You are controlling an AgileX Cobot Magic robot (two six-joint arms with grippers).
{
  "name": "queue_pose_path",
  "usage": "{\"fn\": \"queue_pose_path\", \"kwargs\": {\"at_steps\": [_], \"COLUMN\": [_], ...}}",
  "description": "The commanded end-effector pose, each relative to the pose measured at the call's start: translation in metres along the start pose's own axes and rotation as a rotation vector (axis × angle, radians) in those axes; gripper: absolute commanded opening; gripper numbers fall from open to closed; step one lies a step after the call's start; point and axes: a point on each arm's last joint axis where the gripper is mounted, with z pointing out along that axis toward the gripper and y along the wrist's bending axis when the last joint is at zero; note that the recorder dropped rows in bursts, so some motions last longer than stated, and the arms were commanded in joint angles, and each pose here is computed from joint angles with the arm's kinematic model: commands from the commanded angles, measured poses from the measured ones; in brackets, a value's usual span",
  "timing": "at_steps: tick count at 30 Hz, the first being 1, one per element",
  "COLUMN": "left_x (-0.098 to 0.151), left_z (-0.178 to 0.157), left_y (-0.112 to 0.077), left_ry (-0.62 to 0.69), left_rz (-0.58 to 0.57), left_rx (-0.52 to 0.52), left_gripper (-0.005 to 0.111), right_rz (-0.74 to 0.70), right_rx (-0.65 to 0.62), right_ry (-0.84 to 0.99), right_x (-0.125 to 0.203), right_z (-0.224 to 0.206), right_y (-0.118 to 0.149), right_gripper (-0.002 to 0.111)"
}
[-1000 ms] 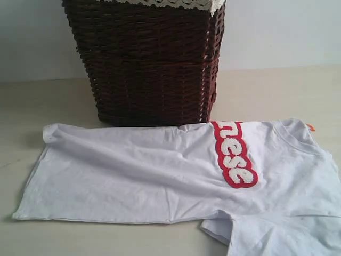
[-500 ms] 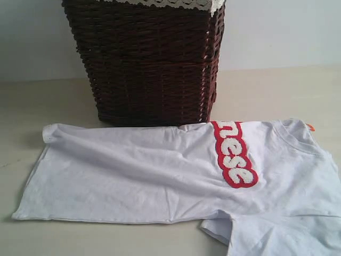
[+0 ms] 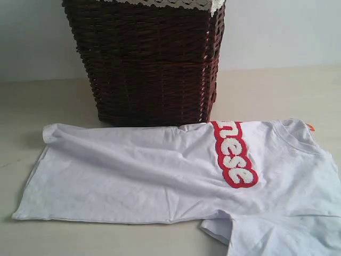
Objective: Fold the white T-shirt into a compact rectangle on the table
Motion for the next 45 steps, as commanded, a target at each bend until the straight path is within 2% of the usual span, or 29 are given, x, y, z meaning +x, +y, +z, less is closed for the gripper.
{"fn": "queue_pose_path", "kwargs": {"at_steps": [1,4,6,8,15,17,20,22,26,29,34,38,41,45], "left_x": [0.001,0.004,0.005,0.005,0.005,0.005,0.005,0.005,0.005,0.005,0.005,0.005,0.005,0.005], "left_z": [0.0,-0.001,-0.001,-0.001,-0.001,-0.001,-0.001,-0.001,-0.001,-0.001,-0.001,-0.001,-0.001,-0.001], "left_y": [0.002,0.007,0.008,0.008,0.008,0.008,0.008,0.008,0.008,0.008,0.008,0.008,0.008,0.008], "left_ry": [0.017,0.064,0.082,0.08,0.076,0.076,0.076,0.076,0.076,0.076,0.076,0.076,0.076,0.076], "left_rz": [-0.014,-0.041,-0.05,-0.047,-0.045,-0.045,-0.045,-0.045,-0.045,-0.045,-0.045,-0.045,-0.045,-0.045], "left_rx": [-0.045,-0.137,-0.162,-0.159,-0.152,-0.152,-0.152,-0.152,-0.152,-0.152,-0.152,-0.152,-0.152,-0.152], "left_gripper": [0.067,0.067,0.067,0.067,0.067,0.067,0.067,0.067,0.067,0.067,0.067,0.067,0.067,0.067], "right_rz": [0.002,0.011,0.029,0.045,-0.109,-0.071,0.113,0.192,0.285,0.345,0.229,0.112,0.1,0.116], "right_rx": [0.008,0.003,-0.01,-0.027,-0.121,-0.177,-0.241,-0.316,-0.569,-0.64,-0.76,-0.893,-0.921,-0.873], "right_ry": [-0.004,0.007,0.031,0.065,0.066,0.049,0.052,0.116,0.272,0.342,0.369,0.362,0.405,0.487], "right_x": [-0.001,0.001,0.006,0.016,0.054,0.058,0.067,0.078,0.105,0.123,0.135,0.14,0.151,0.172], "right_z": [-0.001,0.002,0.008,0.018,0.07,0.087,0.112,0.127,0.152,0.175,0.215,0.25,0.276,0.304], "right_y": [-0.001,-0.002,-0.003,-0.005,-0.014,-0.018,-0.026,-0.027,-0.021,-0.024,-0.016,0.002,0.012,0.015], "right_gripper": [0.0,0.0,0.0,0.0,0.0,0.0,0.0,0.0,0.0,0.0,0.0,0.0,0.0,0.0]}}
